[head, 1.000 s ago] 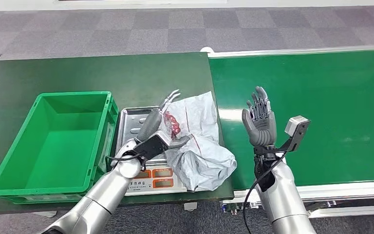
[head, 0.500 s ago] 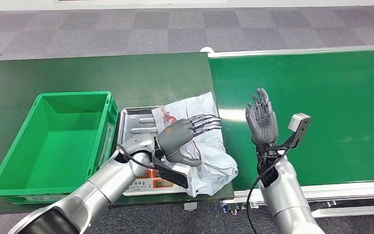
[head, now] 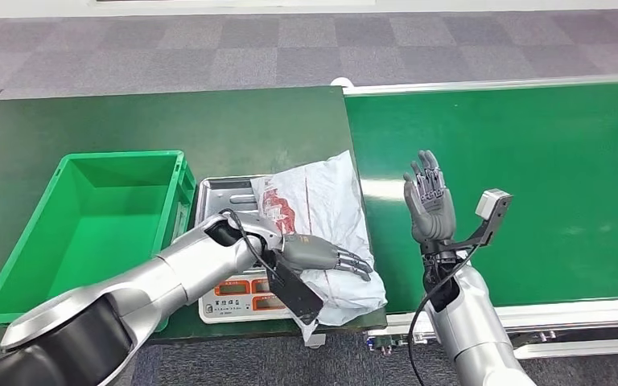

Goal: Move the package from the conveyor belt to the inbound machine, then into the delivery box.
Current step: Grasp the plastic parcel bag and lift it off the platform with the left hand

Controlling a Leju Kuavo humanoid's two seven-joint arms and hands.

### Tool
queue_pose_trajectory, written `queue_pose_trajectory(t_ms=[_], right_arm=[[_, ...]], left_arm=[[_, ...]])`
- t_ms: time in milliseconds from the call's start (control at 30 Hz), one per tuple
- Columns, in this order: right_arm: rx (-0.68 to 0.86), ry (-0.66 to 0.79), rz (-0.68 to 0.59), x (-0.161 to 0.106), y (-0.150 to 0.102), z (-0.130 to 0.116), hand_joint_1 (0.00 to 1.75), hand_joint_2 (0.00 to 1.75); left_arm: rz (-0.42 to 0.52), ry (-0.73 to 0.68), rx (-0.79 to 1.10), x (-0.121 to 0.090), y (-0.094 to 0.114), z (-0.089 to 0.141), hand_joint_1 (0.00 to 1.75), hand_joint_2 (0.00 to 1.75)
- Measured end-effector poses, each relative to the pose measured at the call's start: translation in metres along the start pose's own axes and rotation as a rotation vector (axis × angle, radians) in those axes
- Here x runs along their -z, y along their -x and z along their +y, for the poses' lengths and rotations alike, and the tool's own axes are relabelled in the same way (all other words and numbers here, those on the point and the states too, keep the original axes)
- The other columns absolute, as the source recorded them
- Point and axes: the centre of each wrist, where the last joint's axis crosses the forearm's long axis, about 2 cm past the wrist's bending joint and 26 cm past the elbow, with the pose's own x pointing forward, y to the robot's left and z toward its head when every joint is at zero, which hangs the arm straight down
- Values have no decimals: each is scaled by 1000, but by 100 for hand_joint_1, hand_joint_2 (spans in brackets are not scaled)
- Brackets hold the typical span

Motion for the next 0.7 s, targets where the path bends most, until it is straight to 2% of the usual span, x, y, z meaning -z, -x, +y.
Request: queue_pose_trajectory(t_ms=[33,167,400,567,700], right_arm=[[2,-6,1,2,-1,1,0,175],[7,-33,-2,9,-2,8,0,175],[11,-77,-10,8,-1,18,0,175],[25,-88,-22,2,-1,20,0,175],[28,-92,-28,-1,-1,21,0,175]], left_arm=[[23,19,-14,1,1,1,0,175],[102,40,-49,1,6,4,175,175],[163,-53,-41,-6,15,6,175,175],[173,-148,25,-9,16,10,175,175],[176,-171,35,-11,16,12,175,175]])
